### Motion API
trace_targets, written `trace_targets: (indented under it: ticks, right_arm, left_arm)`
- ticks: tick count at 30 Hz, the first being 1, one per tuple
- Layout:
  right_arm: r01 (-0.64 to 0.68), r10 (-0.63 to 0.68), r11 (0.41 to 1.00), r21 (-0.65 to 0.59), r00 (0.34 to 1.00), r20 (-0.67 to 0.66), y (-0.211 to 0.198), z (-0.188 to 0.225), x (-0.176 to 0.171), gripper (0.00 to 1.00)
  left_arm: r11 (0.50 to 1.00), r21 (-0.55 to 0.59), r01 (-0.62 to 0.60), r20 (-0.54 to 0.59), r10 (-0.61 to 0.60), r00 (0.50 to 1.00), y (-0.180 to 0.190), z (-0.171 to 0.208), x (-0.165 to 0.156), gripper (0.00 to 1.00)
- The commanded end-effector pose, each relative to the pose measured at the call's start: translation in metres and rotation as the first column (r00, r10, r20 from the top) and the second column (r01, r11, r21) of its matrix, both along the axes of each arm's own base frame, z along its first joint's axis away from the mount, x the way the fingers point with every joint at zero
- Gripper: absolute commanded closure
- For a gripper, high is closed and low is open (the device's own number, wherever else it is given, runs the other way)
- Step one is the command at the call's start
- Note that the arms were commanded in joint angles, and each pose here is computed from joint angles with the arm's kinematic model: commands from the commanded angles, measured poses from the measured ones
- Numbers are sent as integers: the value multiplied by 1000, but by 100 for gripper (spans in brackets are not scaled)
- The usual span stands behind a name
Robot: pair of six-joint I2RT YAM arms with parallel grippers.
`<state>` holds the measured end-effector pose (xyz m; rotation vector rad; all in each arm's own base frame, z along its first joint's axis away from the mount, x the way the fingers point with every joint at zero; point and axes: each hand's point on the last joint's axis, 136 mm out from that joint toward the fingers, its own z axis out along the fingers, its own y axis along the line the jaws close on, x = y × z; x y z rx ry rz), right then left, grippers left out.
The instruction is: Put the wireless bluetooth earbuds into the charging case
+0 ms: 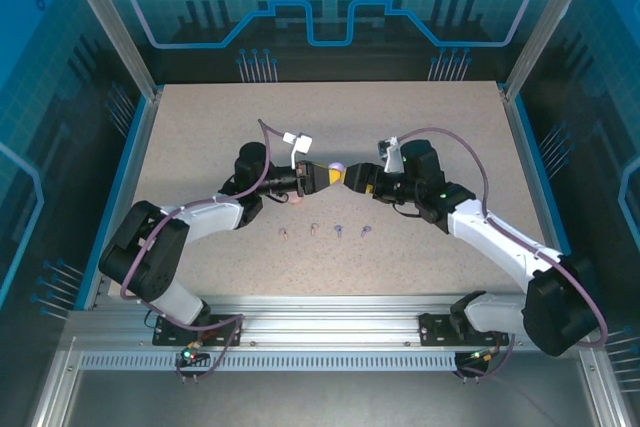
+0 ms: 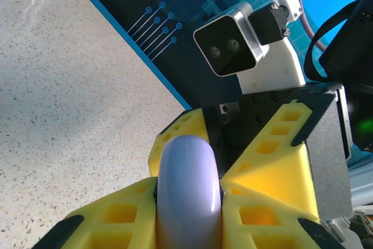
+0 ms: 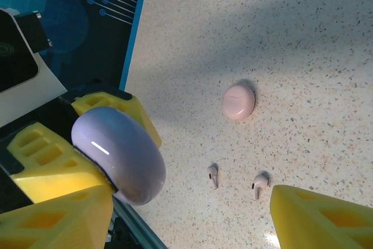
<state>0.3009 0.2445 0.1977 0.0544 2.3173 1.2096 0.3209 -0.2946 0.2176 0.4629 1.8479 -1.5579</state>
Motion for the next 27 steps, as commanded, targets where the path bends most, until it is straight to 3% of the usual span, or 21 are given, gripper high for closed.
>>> trace_targets:
  ticks: [1, 16, 27]
  right_arm:
    - [15, -14, 1000, -2, 1000, 11, -4, -3, 10, 29]
    - [75, -75, 997, 9, 996, -47, -21, -17, 17, 31]
    - [344, -329, 936, 72, 929, -171, -22, 28, 26, 21]
  left_arm:
    - [999, -27, 20, 53, -18, 998, 0, 19, -1, 100]
    - [1000, -27, 16, 51, -14, 999, 2, 17, -4, 100]
    - [999, -24, -32, 68, 34, 997, 5, 11, 3, 100]
